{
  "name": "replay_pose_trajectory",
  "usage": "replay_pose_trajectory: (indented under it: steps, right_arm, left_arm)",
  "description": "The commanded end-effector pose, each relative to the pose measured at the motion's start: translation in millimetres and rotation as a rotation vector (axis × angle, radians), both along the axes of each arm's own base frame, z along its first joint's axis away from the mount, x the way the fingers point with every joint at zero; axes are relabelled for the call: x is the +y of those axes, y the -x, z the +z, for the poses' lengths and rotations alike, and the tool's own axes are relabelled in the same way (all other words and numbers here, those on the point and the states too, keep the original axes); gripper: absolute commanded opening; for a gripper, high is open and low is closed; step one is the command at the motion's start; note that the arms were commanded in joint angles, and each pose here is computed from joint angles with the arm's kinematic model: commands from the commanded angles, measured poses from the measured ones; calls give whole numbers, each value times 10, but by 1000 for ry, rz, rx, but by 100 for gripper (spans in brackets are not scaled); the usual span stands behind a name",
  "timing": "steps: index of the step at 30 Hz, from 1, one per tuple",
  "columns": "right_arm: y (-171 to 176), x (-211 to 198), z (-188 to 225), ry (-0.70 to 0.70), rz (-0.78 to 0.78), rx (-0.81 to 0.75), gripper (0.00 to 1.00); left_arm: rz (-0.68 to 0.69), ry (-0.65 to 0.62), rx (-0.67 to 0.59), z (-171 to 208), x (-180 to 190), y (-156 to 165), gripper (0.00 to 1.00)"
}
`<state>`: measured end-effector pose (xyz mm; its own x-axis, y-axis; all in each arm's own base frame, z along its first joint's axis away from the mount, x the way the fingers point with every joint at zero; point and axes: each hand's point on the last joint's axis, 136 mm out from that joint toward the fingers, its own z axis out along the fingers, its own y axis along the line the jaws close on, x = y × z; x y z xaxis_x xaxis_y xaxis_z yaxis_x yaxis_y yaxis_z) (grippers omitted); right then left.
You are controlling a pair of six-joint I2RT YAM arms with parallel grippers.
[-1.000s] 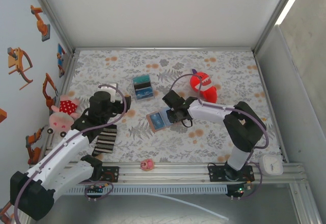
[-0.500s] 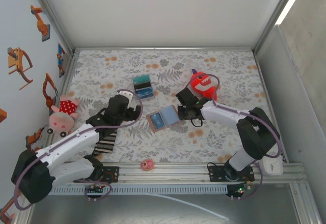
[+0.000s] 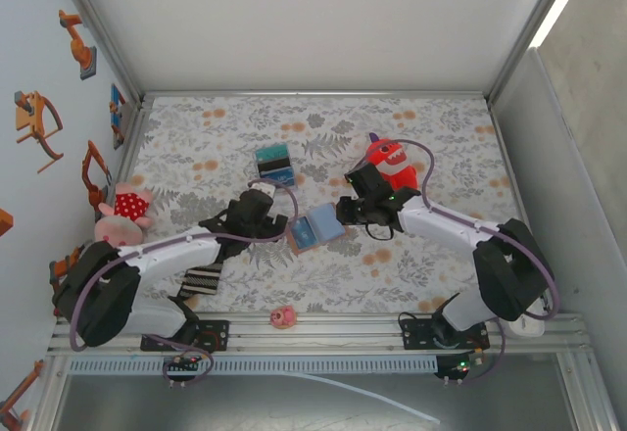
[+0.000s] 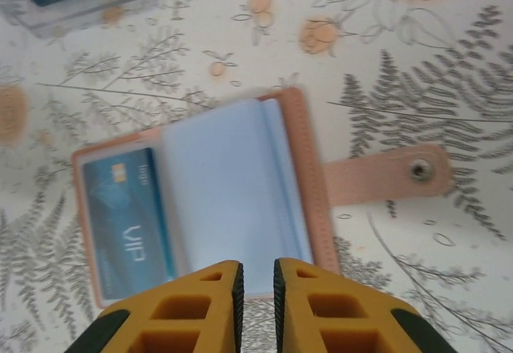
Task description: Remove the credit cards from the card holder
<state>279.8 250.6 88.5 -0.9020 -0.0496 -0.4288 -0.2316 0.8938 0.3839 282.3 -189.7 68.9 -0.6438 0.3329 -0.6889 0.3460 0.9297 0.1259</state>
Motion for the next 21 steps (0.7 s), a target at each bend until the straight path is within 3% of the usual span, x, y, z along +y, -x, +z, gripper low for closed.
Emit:
replay_pose_trajectory:
  steps: [1,21]
  right_arm:
    - [27,186,-12,-88,39,39,17]
    - [157,713,-309,-81,150,185,14]
  left_arm:
    - [11,29,19,-103,-73,-35,97]
    - [29,-32,86,-397,-76,-121,97]
